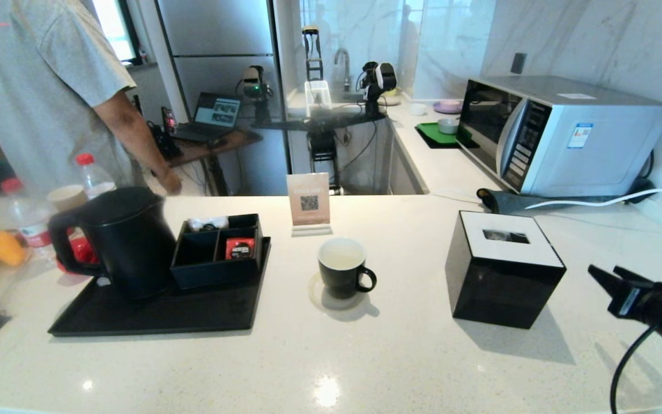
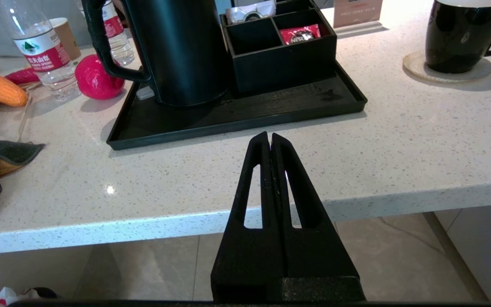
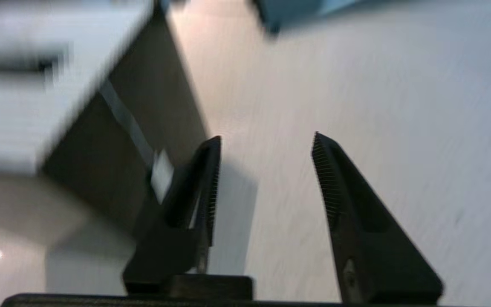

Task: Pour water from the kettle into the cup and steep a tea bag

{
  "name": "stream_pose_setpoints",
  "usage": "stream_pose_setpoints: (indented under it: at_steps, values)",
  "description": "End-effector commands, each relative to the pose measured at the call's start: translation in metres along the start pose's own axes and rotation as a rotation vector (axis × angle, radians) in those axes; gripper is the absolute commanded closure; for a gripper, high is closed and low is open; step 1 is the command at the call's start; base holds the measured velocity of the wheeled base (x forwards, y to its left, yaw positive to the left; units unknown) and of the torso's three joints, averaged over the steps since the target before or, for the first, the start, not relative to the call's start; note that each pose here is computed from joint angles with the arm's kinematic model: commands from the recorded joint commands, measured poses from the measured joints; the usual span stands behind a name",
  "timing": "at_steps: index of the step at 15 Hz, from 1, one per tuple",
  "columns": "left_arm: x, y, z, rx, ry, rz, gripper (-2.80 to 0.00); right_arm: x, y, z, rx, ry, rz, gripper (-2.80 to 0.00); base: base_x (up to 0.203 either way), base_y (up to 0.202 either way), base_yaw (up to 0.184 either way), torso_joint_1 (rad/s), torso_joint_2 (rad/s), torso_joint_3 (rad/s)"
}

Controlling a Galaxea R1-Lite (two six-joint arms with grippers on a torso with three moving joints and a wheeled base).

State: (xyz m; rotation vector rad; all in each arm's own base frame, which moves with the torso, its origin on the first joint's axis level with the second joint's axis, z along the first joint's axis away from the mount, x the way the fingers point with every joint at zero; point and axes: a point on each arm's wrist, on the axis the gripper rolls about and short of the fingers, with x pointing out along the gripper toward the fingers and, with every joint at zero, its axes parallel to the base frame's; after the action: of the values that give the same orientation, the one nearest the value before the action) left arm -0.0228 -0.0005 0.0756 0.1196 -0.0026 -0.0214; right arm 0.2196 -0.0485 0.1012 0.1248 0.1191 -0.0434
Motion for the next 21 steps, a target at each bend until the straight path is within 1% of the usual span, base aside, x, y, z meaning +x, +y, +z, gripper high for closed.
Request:
stream_pose_setpoints:
  at_steps: [1,2,4,5,6,8,10,12,13,15,17,19,21]
  values:
    - [0.000,0.000,0.000,0.000,0.000,0.000,0.00,0.010,-0.007,0.041,-0.036,-0.195,-0.014,0.00,0.000,0.000,0.000,0.000,0.00,0.000]
    - [0.000,0.000,0.000,0.000,0.000,0.000,0.00,0.011,-0.007,0.057,-0.046,-0.242,-0.015,0.00,0.000,0.000,0.000,0.000,0.00,0.000]
    - [0.000,0.000,0.000,0.000,0.000,0.000,0.00,0.010,-0.004,0.089,-0.058,-0.281,0.007,0.00,0.000,0.000,0.000,0.000,0.00,0.000]
    - [0.000,0.000,0.000,0.000,0.000,0.000,0.00,0.010,-0.001,0.109,-0.070,-0.292,0.061,0.00,0.000,0.000,0.000,0.000,0.00,0.000]
    - [0.000,0.000,0.000,0.000,0.000,0.000,0.00,0.009,0.003,0.125,-0.078,-0.278,0.125,0.00,0.000,0.000,0.000,0.000,0.00,0.000]
    - [0.000,0.000,0.000,0.000,0.000,0.000,0.00,0.006,0.010,0.149,-0.074,-0.184,0.253,0.00,0.000,0.000,0.000,0.000,0.00,0.000]
    - [0.000,0.000,0.000,0.000,0.000,0.000,0.00,0.002,0.028,0.165,-0.048,-0.068,0.377,0.00,0.000,0.000,0.000,0.000,0.00,0.000]
    - [0.000,0.000,0.000,0.000,0.000,0.000,0.00,0.003,0.052,0.165,-0.027,0.033,0.472,0.00,0.000,0.000,0.000,0.000,0.00,0.000]
    - [0.000,0.000,0.000,0.000,0.000,0.000,0.00,0.005,0.062,0.162,-0.020,0.069,0.482,0.00,0.000,0.000,0.000,0.000,0.00,0.000]
    - [0.000,0.000,0.000,0.000,0.000,0.000,0.00,0.011,0.083,0.151,0.012,0.132,0.437,0.00,0.000,0.000,0.000,0.000,0.00,0.000]
    - [0.000,0.000,0.000,0.000,0.000,0.000,0.00,0.017,0.109,0.142,0.108,0.192,0.384,0.00,0.000,0.000,0.000,0.000,0.00,0.000]
    - [0.000,0.000,0.000,0.000,0.000,0.000,0.00,0.027,0.126,0.132,0.194,0.228,0.281,0.00,0.000,0.000,0.000,0.000,0.00,0.000]
    - [0.000,0.000,0.000,0.000,0.000,0.000,0.00,0.040,0.137,0.123,0.249,0.251,0.158,0.00,0.000,0.000,0.000,0.000,0.00,0.000]
